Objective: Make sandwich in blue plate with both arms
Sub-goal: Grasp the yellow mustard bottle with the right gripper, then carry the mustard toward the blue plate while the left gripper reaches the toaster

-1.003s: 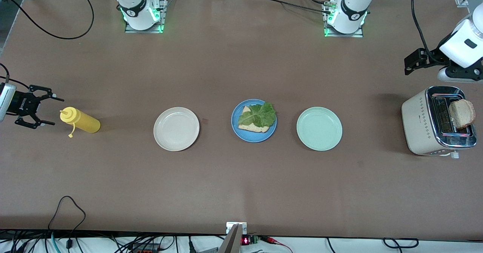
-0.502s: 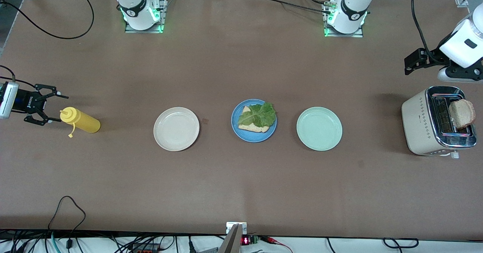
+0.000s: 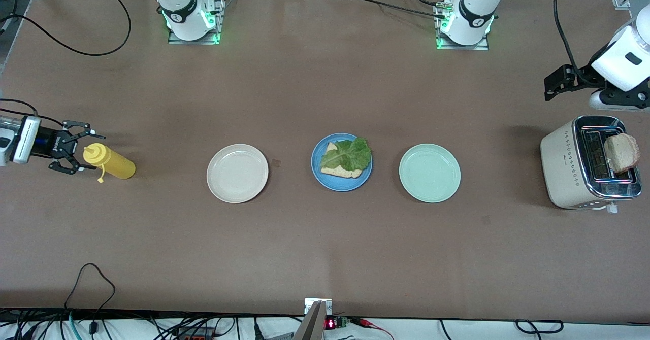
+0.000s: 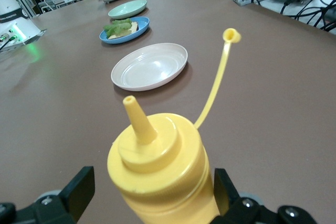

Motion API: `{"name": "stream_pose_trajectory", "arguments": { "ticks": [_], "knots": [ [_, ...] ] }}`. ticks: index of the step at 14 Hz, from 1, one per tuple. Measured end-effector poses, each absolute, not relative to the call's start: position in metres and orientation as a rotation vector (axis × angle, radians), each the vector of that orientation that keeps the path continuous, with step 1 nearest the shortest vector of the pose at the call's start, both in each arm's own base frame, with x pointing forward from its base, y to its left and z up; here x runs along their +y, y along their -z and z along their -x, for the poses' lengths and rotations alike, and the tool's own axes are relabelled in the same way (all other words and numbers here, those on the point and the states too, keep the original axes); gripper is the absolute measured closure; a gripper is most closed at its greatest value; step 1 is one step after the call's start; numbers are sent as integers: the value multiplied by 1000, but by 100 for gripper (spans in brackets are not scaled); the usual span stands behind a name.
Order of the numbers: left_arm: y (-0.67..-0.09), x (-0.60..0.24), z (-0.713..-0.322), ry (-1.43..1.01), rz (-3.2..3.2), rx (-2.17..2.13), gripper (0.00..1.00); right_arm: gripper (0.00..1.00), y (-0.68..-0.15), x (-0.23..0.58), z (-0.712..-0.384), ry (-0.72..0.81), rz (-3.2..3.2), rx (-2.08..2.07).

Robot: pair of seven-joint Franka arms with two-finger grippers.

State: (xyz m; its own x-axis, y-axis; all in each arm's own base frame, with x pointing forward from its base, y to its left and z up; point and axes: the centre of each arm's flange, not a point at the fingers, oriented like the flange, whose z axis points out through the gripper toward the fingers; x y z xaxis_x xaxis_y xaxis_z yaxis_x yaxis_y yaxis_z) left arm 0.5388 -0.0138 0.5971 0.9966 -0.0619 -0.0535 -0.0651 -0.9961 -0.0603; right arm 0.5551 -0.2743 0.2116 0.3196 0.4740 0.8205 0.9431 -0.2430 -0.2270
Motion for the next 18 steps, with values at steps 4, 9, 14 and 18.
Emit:
{"name": "stream_pose_trajectory", "arguments": {
  "ticks": [4,9,14,18],
  "knots": [
    [-597,-14,-539,-80,3077,98,0,0,-180,-269,-555,903,1801,-1235],
    [-597,-14,-539,-80,3077,98,0,0,-148,-261,-552,969,1757,-1216],
    [-597,-11,-539,-80,3077,90,0,13,-126,-251,-552,1026,1718,-1208],
    [-587,38,-543,-110,3081,-46,0,39,-135,-247,-563,1043,1703,-1244]
  ]
}}
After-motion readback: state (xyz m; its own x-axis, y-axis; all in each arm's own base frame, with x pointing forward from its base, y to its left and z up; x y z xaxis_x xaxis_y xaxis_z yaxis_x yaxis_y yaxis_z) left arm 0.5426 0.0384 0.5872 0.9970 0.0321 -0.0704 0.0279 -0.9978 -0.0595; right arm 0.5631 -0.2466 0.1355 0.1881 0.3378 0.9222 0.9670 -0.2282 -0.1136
